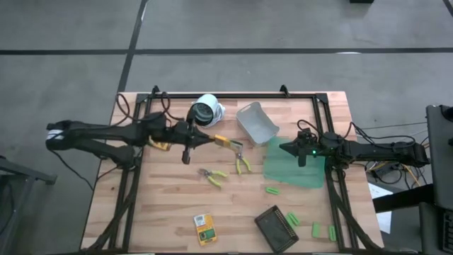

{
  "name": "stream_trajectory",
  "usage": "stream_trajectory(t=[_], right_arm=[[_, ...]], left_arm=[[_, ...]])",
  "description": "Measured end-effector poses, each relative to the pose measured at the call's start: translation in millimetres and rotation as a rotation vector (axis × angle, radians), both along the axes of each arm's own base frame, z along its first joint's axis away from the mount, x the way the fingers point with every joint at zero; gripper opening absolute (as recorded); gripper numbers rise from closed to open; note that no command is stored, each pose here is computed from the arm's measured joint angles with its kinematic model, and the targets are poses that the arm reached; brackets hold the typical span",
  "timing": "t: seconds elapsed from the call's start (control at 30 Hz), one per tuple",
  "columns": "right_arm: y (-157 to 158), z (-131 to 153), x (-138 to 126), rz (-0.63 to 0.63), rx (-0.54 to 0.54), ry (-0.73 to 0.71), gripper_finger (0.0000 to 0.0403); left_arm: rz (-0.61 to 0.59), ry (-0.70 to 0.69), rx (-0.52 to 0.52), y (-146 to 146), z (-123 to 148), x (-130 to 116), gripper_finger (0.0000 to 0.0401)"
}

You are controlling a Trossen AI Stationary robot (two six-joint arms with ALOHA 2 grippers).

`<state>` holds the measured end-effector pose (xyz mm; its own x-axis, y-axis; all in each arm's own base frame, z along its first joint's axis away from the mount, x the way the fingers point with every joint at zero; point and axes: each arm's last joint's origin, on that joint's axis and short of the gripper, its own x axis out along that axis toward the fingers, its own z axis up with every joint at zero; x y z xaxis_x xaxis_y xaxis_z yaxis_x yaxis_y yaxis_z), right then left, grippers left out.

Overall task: Pick & Place School Supplies
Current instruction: Put the yellow crayon box into the green bin

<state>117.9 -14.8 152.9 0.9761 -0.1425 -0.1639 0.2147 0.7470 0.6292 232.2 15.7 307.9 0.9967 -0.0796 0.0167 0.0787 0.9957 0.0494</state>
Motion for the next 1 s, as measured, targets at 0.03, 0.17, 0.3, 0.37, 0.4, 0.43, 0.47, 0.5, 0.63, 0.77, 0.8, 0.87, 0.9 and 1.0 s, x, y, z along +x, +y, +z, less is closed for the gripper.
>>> stream_trajectory(t=[0.03, 0.17, 0.3, 0.37, 0.4, 0.43, 0.47, 0.5, 0.63, 0.77, 0.8, 0.87, 0.9, 1.0], right_arm=[[0, 0, 0, 0.000, 0.000, 0.000, 0.0008], [0, 0, 0, 0.000, 0.000, 0.000, 0.0008], [0, 0, 0, -0.003, -0.001, -0.003, 0.0008], [-1, 2, 0, -0.016, -0.004, -0.017, 0.0008], [-1, 3, 0, -0.031, -0.008, -0.032, 0.0008], [-2, 5, 0, -0.049, -0.013, -0.050, 0.0008], [-2, 6, 1, -0.067, -0.017, -0.067, 0.0008], [-3, 8, 1, -0.085, -0.020, -0.084, 0.0008], [-3, 15, 1, -0.108, -0.030, -0.151, 0.0008], [-4, 17, 0, -0.145, 0.030, -0.184, 0.0008], [-4, 17, 0, -0.154, 0.065, -0.192, 0.0008], [-5, 17, 0, -0.172, 0.108, -0.204, 0.0008], [-5, 17, 0, -0.173, 0.123, -0.207, 0.0008], [-5, 17, 0, -0.173, 0.158, -0.220, 0.0008]], left_arm=[[0.000, 0.003, 0.009, 0, -1, 1, 0.0005], [0.001, 0.009, 0.033, 0, -3, 3, 0.0005], [0.048, -0.005, 0.037, 2, -1, 3, 0.0005], [0.083, -0.009, 0.037, 3, -1, 3, 0.0005], [0.100, -0.009, 0.036, 3, -1, 3, 0.0005], [0.112, -0.009, 0.032, 4, -1, 3, 0.0005], [0.122, -0.008, 0.030, 4, -1, 3, 0.0005], [0.127, -0.008, 0.029, 4, -1, 3, 0.0005], [0.146, -0.008, 0.024, 5, -1, 3, 0.0005], [0.171, -0.007, 0.023, 6, -1, 3, 0.0005], [0.176, -0.007, 0.023, 6, -1, 3, 0.0005], [0.183, -0.006, 0.023, 7, -1, 3, 0.0005], [0.185, -0.006, 0.023, 8, -1, 3, 0.0005], [0.190, -0.006, 0.024, 9, -1, 2, 0.0005]])
